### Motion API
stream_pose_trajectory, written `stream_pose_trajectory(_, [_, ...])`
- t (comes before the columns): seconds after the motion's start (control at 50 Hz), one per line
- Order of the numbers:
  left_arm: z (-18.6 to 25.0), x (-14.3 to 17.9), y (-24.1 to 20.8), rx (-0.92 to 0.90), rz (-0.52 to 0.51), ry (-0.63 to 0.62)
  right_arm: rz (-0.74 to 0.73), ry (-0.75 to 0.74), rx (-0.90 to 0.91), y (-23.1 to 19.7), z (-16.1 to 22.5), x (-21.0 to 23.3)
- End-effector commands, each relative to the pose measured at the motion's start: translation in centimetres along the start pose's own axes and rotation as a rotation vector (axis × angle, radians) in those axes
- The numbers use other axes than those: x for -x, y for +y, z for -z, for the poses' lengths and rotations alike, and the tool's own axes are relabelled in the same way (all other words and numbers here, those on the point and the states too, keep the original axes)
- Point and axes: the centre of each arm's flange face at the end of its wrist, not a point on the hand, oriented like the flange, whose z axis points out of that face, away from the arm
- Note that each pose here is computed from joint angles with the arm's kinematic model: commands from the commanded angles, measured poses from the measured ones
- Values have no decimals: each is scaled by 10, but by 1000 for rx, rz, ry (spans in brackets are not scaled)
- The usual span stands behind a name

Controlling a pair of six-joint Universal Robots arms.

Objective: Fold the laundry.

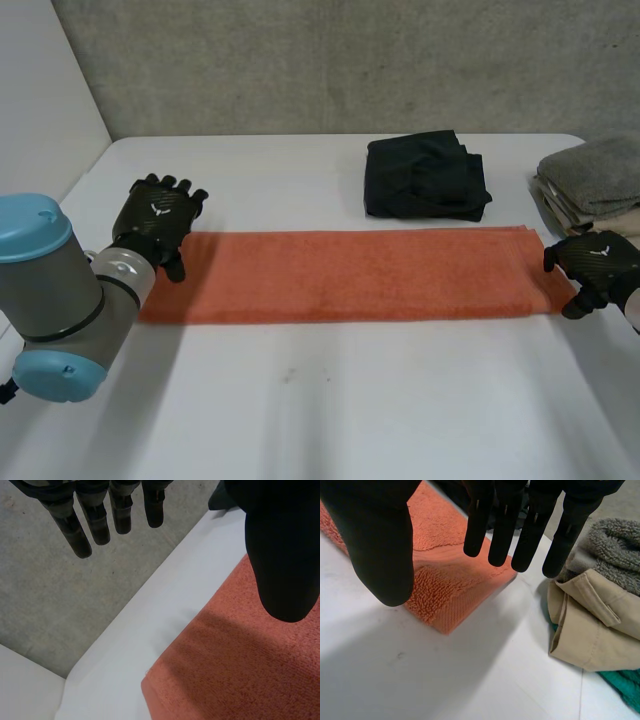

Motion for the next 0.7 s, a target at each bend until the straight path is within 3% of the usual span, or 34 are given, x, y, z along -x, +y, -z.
stream_pose_trajectory(0.02, [0,0,0,-1,27,2,7,-20,9,6,-11,7])
stream_pose_trajectory(0.16, [1,-1,2,5,27,5,16,-24,18,13,-20,6])
stream_pose_trajectory(0.3, [2,0,0,2,29,3,31,78,54,12,-18,-11])
stream_pose_trajectory(0.42, [5,0,-2,-4,28,2,66,250,125,20,-6,-61])
stream_pose_trajectory(0.52, [7,4,-6,-15,29,-7,237,365,238,32,7,-101])
stream_pose_trajectory(0.6, [9,7,-11,-26,30,-15,291,413,205,5,10,-102])
stream_pose_trajectory(0.7, [12,13,-19,-49,30,-33,277,368,-7,-61,8,-61])
